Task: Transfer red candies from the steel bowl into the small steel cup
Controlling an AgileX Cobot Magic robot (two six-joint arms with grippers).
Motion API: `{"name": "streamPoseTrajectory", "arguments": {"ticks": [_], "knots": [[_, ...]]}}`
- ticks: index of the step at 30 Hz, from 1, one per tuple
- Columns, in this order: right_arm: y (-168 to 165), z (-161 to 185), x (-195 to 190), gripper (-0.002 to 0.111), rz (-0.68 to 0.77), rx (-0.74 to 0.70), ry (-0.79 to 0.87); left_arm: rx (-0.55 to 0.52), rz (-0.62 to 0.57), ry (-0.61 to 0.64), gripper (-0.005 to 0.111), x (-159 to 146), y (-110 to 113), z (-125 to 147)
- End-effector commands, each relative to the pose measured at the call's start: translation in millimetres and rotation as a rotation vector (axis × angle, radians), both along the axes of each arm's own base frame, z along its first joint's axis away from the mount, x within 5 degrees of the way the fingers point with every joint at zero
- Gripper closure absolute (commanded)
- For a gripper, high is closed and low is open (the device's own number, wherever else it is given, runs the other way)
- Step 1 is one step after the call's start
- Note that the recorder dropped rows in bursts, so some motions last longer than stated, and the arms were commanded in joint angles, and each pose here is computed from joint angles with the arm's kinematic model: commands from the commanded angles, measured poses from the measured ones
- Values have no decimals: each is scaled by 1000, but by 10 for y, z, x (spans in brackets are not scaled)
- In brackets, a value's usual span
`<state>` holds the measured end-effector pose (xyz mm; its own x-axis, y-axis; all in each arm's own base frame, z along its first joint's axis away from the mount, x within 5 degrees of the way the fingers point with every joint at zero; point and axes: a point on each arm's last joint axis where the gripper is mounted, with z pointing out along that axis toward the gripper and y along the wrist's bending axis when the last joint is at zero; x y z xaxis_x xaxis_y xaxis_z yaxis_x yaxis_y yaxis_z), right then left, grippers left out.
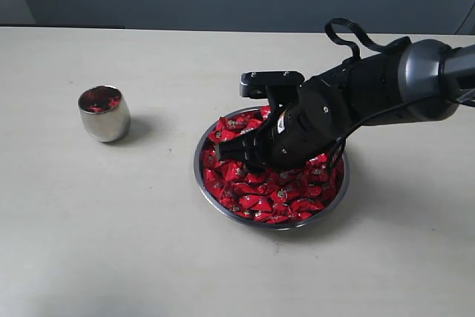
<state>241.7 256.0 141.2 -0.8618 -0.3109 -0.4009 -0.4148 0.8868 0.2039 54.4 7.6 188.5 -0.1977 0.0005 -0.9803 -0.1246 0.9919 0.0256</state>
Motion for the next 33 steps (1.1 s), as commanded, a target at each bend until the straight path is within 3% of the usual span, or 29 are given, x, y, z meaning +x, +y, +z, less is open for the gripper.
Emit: {"name": "streamPoseTrajectory", "arguments": {"ticks": [1,33], "knots": [[22,14,9,68,9,10,-12,0,1,0,106,-2,0,-11],[89,-319,-42,68,14,-43,60,0,1,0,106,-2,0,-11]]}}
